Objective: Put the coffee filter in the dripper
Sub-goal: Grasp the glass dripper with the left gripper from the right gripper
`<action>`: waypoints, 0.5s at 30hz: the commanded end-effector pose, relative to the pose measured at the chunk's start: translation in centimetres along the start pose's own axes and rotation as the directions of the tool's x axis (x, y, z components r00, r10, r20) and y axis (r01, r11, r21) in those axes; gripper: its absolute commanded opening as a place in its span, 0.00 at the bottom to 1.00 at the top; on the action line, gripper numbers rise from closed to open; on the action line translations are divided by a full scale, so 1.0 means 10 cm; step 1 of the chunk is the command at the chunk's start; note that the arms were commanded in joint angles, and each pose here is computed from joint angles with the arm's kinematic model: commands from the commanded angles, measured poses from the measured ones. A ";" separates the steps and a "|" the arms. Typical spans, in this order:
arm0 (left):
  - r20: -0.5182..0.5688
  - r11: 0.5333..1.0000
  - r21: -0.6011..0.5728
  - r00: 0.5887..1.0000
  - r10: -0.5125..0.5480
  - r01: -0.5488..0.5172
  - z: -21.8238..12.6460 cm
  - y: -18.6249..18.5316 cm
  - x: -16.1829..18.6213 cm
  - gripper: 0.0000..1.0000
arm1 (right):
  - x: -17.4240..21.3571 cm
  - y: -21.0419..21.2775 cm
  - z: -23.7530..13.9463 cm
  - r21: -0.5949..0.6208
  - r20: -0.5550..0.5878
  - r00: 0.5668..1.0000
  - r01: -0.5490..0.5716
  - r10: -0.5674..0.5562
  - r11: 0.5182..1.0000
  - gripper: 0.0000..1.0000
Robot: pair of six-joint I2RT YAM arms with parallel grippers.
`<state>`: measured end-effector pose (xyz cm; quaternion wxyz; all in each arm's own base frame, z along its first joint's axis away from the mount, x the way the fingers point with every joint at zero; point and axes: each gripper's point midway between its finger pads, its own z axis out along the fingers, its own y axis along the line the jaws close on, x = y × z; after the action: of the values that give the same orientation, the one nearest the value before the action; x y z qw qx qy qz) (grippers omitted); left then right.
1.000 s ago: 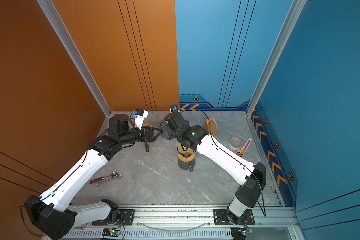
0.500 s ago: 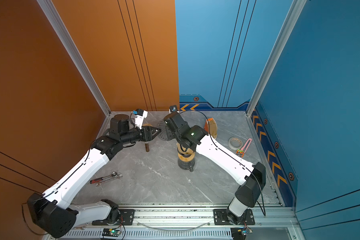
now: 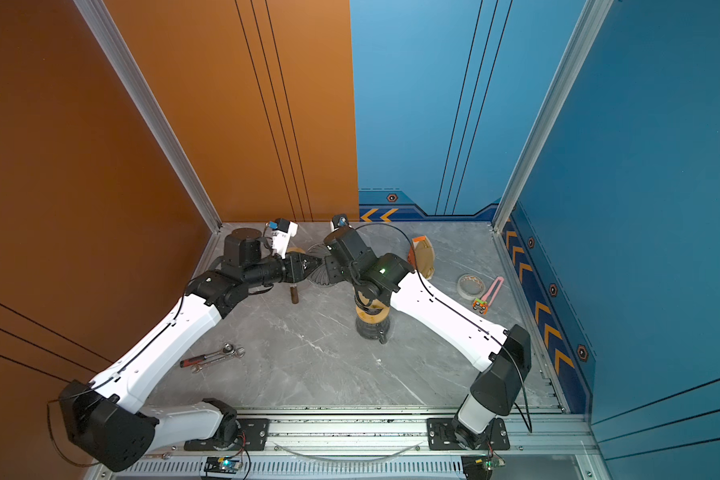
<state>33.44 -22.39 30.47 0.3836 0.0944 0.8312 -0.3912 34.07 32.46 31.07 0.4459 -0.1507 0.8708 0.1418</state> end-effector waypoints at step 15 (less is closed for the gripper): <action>-0.038 1.000 -0.001 0.999 0.017 -0.017 0.04 0.01 0.05 0.13 | -0.13 0.17 -0.21 -0.020 0.063 0.996 0.059 -0.057 0.998 0.10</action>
<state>33.41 -22.24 29.35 0.3729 0.1029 0.8409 -0.3785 33.50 32.80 31.28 0.4559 -0.1670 0.8652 0.1249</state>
